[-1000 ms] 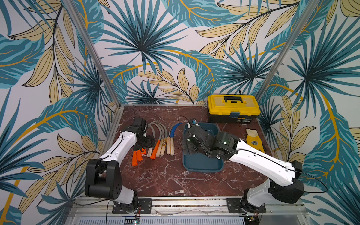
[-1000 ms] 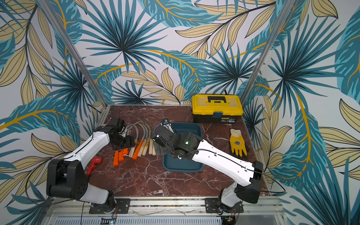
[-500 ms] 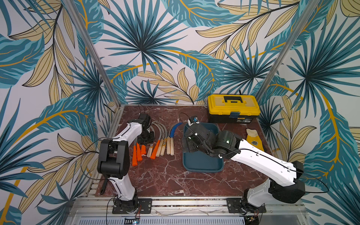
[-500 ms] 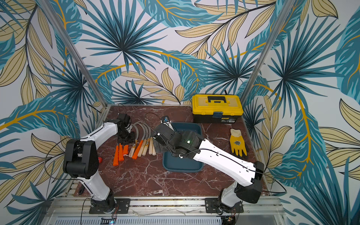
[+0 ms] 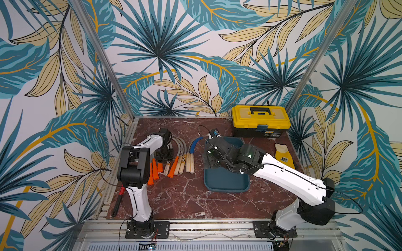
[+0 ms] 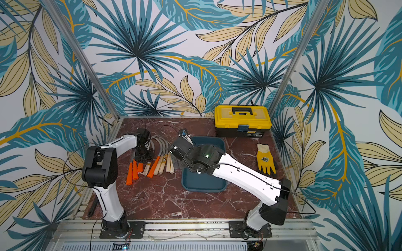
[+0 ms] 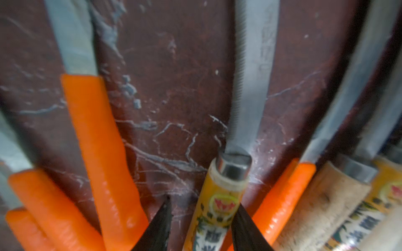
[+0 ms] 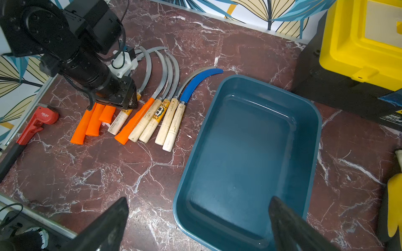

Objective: Put small sickles into storage boxes
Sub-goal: Pick up the sickle at the center of the board, then place the sickle in the storage box.

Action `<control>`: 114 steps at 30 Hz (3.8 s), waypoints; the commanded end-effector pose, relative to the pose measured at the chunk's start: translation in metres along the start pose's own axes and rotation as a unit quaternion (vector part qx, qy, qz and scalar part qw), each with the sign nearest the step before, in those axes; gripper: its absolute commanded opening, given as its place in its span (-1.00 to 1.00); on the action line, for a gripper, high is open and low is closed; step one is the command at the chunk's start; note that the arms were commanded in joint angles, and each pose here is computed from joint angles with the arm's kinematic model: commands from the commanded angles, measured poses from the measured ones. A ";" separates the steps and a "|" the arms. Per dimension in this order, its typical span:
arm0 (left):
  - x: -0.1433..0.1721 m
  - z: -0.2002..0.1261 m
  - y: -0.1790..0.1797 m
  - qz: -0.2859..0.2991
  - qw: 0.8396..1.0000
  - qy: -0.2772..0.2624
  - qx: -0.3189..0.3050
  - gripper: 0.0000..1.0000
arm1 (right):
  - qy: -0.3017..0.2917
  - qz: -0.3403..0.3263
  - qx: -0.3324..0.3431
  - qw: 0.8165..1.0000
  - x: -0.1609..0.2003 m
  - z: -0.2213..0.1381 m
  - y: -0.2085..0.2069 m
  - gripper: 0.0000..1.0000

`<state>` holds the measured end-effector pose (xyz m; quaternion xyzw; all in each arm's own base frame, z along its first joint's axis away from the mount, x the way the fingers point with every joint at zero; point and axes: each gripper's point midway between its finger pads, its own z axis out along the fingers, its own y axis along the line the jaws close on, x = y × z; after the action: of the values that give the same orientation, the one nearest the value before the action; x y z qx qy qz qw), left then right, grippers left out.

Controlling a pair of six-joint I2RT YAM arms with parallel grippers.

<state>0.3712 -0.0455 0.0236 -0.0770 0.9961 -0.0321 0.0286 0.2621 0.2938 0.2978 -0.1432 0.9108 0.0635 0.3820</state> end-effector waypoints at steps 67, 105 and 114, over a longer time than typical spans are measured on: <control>0.041 -0.124 -0.133 0.066 0.986 -0.067 0.138 -1.00 | 0.025 0.056 0.052 0.997 0.025 -0.004 -0.075 0.99; 0.116 -0.095 -0.289 0.155 0.976 -0.013 0.151 -1.00 | 0.073 0.113 0.040 0.990 0.085 -0.016 -0.126 0.99; 0.118 -0.064 -0.303 0.169 0.976 0.012 0.138 -1.00 | 0.073 0.131 0.045 0.988 0.091 -0.015 -0.130 0.99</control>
<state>0.2899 -0.3502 0.0961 0.0903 0.9837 -0.1539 0.0206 0.2347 0.1554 0.2496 -0.0219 0.9459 0.0733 0.3153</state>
